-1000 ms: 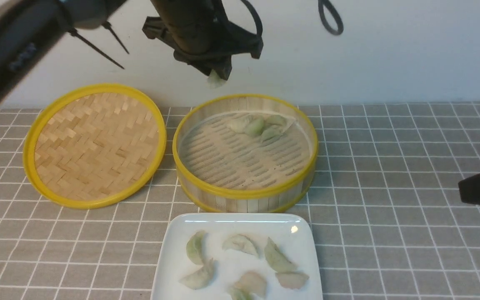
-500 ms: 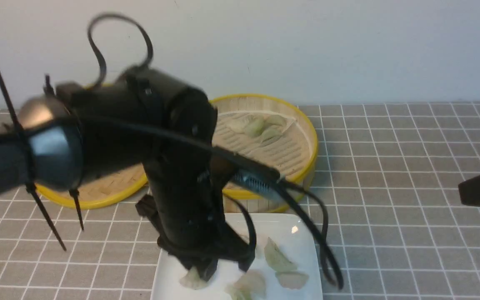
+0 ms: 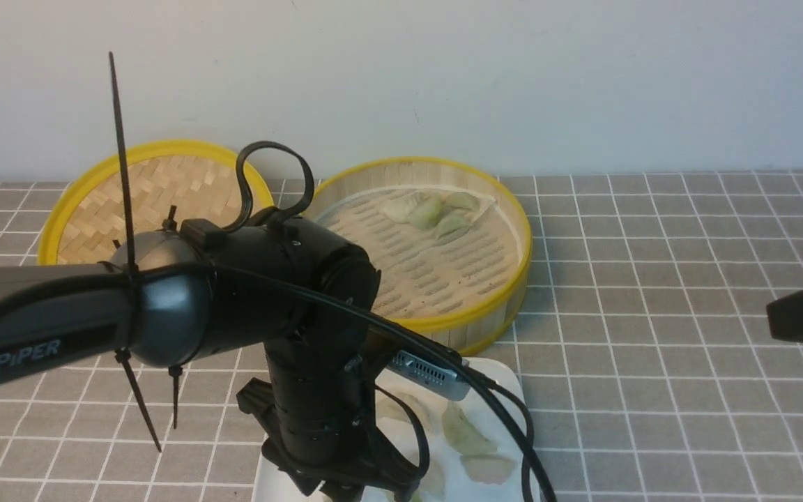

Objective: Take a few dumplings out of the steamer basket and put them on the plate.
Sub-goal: Use the left arm to put the dumpling into the plate, then use the right arm to grab a dumpling from inside the steamer

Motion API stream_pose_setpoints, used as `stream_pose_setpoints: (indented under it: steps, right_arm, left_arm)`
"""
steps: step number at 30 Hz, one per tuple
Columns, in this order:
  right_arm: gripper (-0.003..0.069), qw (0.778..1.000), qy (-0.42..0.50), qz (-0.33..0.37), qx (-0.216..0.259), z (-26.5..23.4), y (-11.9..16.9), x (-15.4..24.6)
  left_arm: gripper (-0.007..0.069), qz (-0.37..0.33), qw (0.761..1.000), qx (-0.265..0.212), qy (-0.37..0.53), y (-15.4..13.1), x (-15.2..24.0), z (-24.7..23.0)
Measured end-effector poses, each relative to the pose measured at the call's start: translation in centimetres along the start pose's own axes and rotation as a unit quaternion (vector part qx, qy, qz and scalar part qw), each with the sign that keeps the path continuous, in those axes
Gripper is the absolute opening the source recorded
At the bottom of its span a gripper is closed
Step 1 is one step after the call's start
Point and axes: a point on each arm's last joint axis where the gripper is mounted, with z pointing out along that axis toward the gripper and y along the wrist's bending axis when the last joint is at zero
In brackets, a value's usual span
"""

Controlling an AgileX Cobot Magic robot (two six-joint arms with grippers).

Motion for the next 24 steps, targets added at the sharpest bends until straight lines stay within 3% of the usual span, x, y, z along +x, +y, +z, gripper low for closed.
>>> stream_pose_setpoints:
  steps: [2, 6, 8, 11, 13, 16, 19, 24]
  right_arm:
    - [-0.001, 1.0, -0.002, 0.002, -0.002, 0.0, 0.0, 0.0]
    - [-0.001, 1.0, -0.018, 0.006, -0.005, 0.0, 0.1, -0.3]
    - [-0.001, 1.0, -0.029, 0.009, -0.007, -0.1, 0.1, -0.6]
    - [-0.001, 0.999, -0.041, 0.018, -0.019, -0.3, 0.4, -1.8]
    - [-0.001, 0.998, -0.049, 0.022, -0.03, -0.6, 0.8, -3.1]
    - [-0.001, 0.998, -0.05, 0.015, -0.042, -0.4, 1.5, -5.1]
    - [-0.001, 0.998, -0.04, -0.001, -0.055, 0.6, 2.5, -6.9]
    - [-0.001, 0.998, -0.009, -0.027, -0.049, 3.9, 4.5, -10.5]
  left_arm:
    - [0.0437, 0.0, 1.0, -0.001, 0.0, 0.0, 0.0, 0.0]
    - [0.0523, 0.002, 1.0, -0.002, -0.002, 0.0, -0.1, -0.1]
    - [0.0514, 0.003, 1.0, -0.002, -0.005, -0.1, -0.3, -0.4]
    - [0.041, 0.004, 1.0, 0.0, -0.013, -0.2, -0.6, -1.3]
    - [0.023, 0.008, 0.999, 0.005, -0.042, -0.3, -0.4, -3.1]
    - [0.0053, 0.014, 0.996, 0.008, -0.093, -0.2, 0.6, -6.1]
    - [0.0004, 0.019, 0.989, 0.012, -0.15, 0.0, 2.3, -9.5]
    - [-0.0005, 0.02, 0.967, 0.032, -0.251, 0.5, 6.8, -14.9]
